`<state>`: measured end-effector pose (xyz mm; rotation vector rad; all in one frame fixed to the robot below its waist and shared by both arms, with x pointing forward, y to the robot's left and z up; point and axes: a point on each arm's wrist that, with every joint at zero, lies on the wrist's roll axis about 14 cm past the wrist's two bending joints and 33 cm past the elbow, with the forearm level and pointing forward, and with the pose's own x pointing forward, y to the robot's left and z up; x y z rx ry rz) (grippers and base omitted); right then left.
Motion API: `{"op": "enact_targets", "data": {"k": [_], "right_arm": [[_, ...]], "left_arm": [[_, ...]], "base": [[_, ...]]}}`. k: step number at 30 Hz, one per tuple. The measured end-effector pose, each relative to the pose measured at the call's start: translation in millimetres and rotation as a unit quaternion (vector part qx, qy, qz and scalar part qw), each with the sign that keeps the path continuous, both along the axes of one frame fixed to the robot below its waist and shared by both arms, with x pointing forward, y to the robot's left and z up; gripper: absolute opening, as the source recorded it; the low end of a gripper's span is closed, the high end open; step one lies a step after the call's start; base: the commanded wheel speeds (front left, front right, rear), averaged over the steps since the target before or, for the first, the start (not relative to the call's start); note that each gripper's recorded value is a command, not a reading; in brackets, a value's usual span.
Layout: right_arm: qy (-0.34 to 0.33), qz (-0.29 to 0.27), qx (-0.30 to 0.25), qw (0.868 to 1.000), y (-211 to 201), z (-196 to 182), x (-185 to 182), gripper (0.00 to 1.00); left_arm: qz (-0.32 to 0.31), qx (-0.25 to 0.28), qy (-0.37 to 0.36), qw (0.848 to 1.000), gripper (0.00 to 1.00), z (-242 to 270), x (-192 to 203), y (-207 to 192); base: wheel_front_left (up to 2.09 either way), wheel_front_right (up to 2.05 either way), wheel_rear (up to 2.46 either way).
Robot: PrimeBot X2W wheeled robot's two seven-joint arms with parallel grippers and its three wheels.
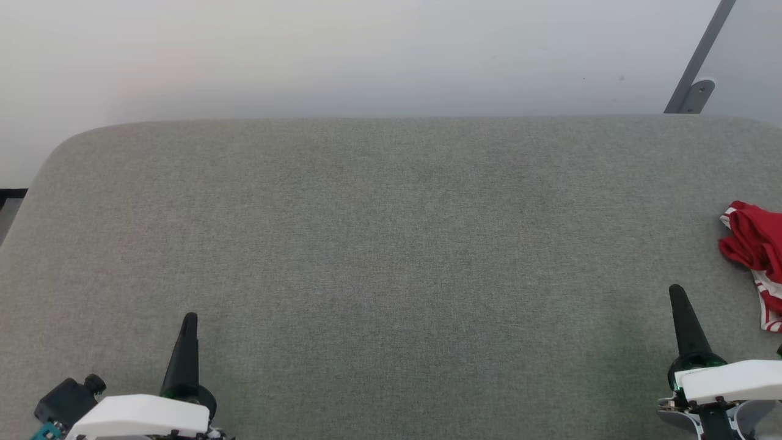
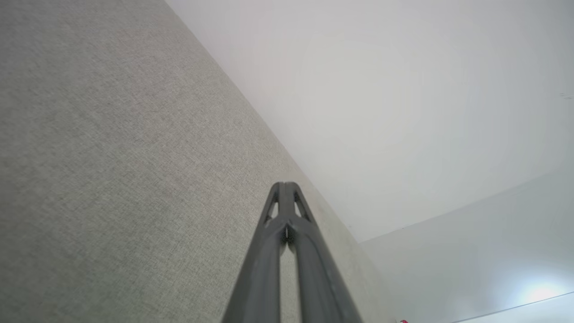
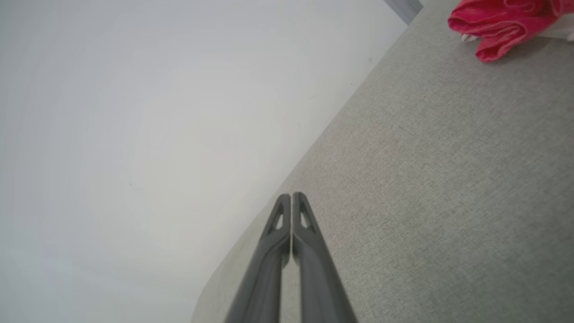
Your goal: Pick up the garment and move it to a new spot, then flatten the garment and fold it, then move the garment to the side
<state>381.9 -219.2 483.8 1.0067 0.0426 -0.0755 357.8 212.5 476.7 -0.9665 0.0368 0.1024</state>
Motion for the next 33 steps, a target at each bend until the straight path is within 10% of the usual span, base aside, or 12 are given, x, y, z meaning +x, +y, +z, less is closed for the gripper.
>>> {"op": "enact_targets", "data": {"k": [33], "right_arm": [[-0.013, 0.001, 0.156, 0.988, 10.3, 7.9, 4.0, 0.0]], "left_arm": [[-0.005, -0.165, -0.017, 0.986, 0.0, 11.2, 16.4, -5.1]], "base": [[0.0, 0.0, 0.0]]}}
